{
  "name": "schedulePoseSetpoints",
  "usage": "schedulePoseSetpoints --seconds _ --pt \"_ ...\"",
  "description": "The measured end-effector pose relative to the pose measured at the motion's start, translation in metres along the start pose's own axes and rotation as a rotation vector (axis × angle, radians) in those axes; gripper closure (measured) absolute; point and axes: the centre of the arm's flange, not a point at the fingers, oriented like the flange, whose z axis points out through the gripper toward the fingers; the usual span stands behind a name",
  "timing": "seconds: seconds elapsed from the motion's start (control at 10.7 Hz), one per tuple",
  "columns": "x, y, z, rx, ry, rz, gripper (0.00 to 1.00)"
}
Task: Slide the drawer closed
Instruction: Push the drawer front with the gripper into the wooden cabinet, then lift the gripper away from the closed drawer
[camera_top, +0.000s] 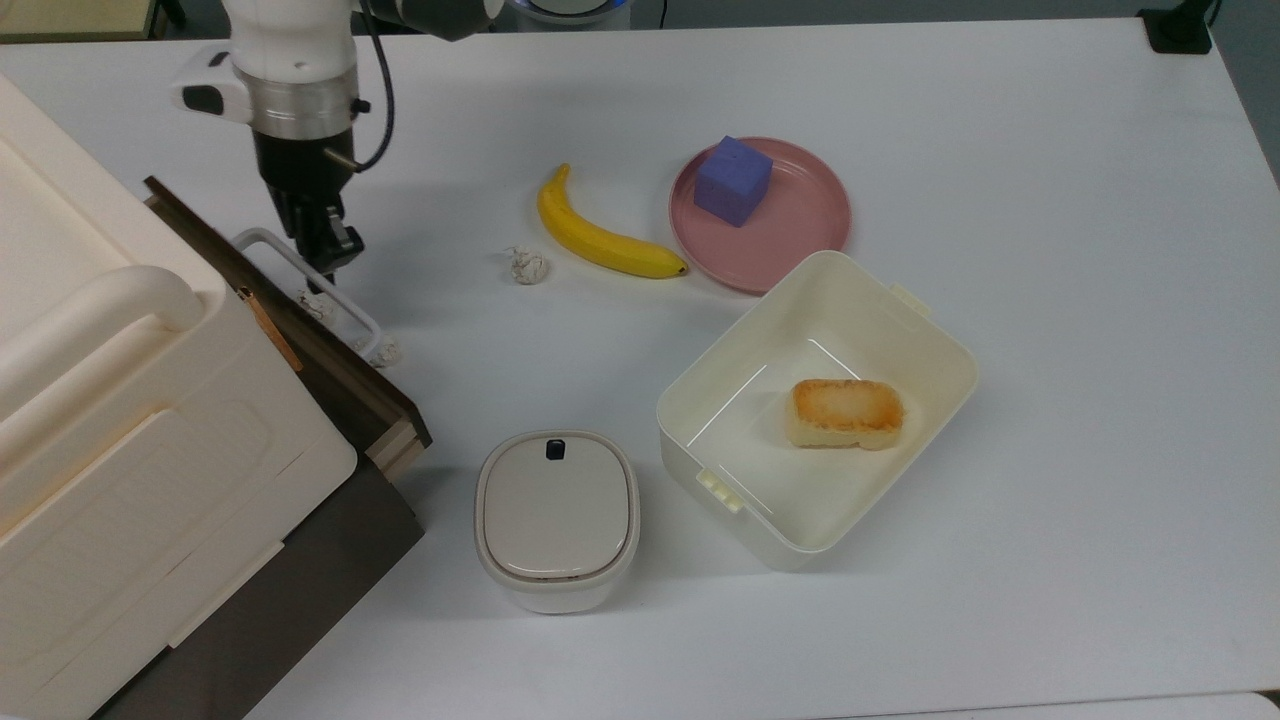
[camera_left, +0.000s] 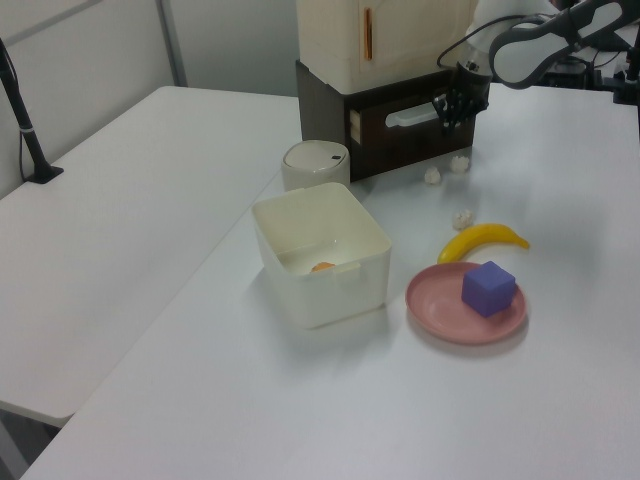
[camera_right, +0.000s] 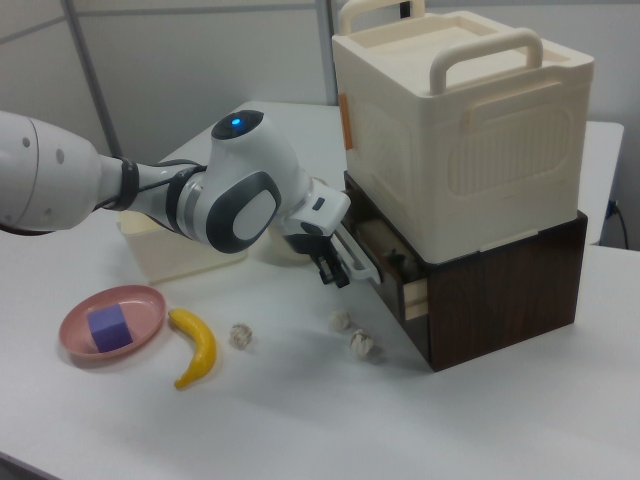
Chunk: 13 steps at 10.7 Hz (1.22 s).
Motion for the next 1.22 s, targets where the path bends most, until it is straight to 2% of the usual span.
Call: schedulePoseSetpoints --seconds 0.37,0.66,0.94,1.22 --pt "0.026 0.021 -0.007 0.041 0.086 0.100 0.99" --pt "0.039 0.036 -0.010 0.044 0.113 0.136 0.99" --pt "0.035 0.035 -0.008 -0.003 0.109 0.076 0.99" --pt "0.009 0.008 -0.022 -0.107 -0.035 -0.026 0.99"
